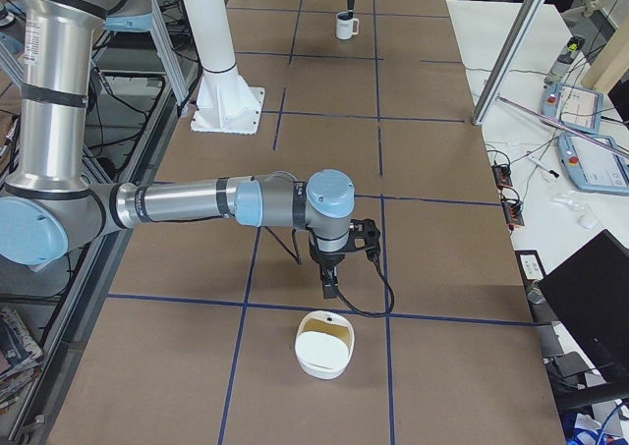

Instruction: Left arm hands cup to right arm to dump lemon

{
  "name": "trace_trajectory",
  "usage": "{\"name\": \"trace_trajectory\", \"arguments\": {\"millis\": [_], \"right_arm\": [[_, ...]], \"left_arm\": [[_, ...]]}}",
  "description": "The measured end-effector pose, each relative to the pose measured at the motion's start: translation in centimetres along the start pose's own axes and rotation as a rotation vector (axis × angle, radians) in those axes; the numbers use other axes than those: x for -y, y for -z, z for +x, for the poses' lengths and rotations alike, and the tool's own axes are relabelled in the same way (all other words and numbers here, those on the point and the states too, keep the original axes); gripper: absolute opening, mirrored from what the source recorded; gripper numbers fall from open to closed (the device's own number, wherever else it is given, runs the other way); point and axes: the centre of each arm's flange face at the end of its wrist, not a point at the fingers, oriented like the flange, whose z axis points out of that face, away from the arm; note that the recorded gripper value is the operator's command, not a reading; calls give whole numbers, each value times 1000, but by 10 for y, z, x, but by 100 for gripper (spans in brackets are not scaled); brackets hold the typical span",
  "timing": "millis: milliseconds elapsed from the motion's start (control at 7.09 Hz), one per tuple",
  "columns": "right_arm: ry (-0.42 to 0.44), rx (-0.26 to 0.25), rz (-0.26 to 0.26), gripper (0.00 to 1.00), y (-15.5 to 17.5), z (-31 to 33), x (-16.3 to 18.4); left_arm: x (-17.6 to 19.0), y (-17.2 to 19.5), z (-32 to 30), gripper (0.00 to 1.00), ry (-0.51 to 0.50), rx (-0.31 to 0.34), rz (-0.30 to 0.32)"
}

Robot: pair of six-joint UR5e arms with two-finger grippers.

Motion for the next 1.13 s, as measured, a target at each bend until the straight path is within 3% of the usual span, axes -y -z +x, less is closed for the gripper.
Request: {"name": "trace_trajectory", "arguments": {"millis": [141,282,705,1129], "right_arm": [[0,0,0,100,0,0,0],[0,0,0,100,0,0,0],[-1,0,-1,100,0,0,0],[1,0,1,100,0,0,0]], "left_arm": [[-2,-2,0,19,0,0,-5],[-6,-5,1,19,-5,1,-15],[-16,-16,17,0,-38,-8,-45],[-15,-3,27,0,-38,-20,-43]]}}
